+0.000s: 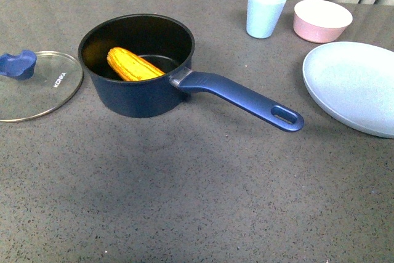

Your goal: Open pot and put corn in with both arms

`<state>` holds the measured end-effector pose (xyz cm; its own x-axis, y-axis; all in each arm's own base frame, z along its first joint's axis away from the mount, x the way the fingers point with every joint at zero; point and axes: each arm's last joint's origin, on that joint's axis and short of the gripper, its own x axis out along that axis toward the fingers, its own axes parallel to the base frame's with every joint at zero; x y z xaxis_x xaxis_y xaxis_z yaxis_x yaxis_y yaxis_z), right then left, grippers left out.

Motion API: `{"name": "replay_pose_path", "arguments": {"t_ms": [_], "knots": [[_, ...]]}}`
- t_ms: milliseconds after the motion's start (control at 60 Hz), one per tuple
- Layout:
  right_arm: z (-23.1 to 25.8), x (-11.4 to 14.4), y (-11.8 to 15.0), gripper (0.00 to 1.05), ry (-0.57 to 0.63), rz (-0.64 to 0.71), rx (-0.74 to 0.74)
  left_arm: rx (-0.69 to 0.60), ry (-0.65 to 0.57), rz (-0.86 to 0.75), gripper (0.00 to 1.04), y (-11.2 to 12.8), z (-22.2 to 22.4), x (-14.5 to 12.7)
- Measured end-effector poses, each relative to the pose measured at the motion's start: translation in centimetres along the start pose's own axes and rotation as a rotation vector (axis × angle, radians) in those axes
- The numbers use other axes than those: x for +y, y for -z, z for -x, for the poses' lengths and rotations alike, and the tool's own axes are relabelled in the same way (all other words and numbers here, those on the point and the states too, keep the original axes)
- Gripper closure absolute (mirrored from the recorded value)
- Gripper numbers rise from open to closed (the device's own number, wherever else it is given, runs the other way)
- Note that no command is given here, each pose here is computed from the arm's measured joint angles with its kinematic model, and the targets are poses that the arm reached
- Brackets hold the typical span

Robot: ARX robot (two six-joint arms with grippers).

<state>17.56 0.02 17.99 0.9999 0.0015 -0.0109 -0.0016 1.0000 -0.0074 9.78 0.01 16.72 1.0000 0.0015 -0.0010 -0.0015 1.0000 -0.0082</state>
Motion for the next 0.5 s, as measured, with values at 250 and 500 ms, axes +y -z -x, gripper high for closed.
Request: {"name": "replay_pose_path", "arguments": {"t_ms": [250, 500], "knots": [[1.9, 0.0, 0.7, 1.03, 0.000, 0.000, 0.003, 0.000, 0.000, 0.000, 0.09, 0.0, 0.0, 0.0], [3.2, 0.0, 1.3, 1.03, 0.000, 0.000, -0.010, 0.000, 0.000, 0.000, 0.09, 0.0, 0.0, 0.0]]}}
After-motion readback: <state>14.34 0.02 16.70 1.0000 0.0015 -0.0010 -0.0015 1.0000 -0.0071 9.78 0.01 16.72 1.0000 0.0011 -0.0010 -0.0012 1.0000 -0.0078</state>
